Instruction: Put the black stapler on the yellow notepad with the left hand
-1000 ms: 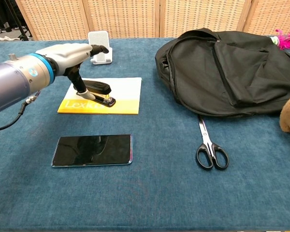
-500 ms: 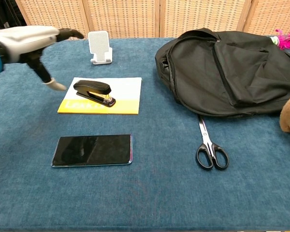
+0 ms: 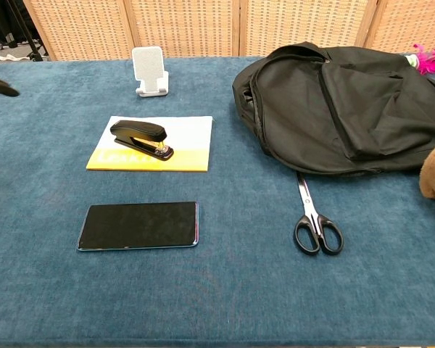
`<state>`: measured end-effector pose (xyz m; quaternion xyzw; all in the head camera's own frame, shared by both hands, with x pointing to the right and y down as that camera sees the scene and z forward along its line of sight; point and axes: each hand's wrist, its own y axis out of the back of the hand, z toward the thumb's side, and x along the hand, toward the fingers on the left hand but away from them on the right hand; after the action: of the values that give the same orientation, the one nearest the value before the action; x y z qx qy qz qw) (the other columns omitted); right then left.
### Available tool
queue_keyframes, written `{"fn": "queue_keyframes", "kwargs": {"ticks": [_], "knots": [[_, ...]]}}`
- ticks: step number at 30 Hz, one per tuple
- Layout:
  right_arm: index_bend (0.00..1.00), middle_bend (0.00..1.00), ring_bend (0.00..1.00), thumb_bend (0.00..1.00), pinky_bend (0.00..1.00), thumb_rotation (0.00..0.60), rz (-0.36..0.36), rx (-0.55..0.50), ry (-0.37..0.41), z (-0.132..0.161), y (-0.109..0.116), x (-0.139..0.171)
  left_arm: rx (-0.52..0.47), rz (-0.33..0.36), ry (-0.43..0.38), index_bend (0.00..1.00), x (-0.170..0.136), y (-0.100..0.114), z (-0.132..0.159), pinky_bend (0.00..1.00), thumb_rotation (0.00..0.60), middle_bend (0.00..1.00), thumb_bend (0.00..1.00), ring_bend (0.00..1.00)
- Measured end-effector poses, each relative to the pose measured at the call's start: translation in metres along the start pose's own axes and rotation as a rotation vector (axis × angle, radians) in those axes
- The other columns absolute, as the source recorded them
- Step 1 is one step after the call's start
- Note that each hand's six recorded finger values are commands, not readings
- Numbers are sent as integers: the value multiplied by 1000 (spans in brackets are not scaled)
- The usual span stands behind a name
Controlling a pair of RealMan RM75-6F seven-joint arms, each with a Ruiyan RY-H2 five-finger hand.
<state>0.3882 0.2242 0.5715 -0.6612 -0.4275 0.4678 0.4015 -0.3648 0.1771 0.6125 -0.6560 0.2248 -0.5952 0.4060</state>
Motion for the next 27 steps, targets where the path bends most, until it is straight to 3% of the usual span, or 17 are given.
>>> {"fn": "queue_keyframes", "kwargs": {"ticks": [8,13,21,27], "knots": [[0,0,0,105,0,600,-4,7,-5,-1,1,0,-59,23,34,0,-44,-14,-15,0,600,0,0,0],[0,0,0,105,0,600,-1,15,-4,-1,1,0,-117,51,7,0,-61,-12,-15,0,600,0,0,0],[0,0,0,105,0,600,2,21,-2,0,2,2,-156,108,-12,0,-63,-6,-27,0,600,0,0,0],[0,0,0,105,0,600,11,25,-4,0,0,3,-149,204,-30,0,-66,5,-29,0,600,0,0,0]]}}
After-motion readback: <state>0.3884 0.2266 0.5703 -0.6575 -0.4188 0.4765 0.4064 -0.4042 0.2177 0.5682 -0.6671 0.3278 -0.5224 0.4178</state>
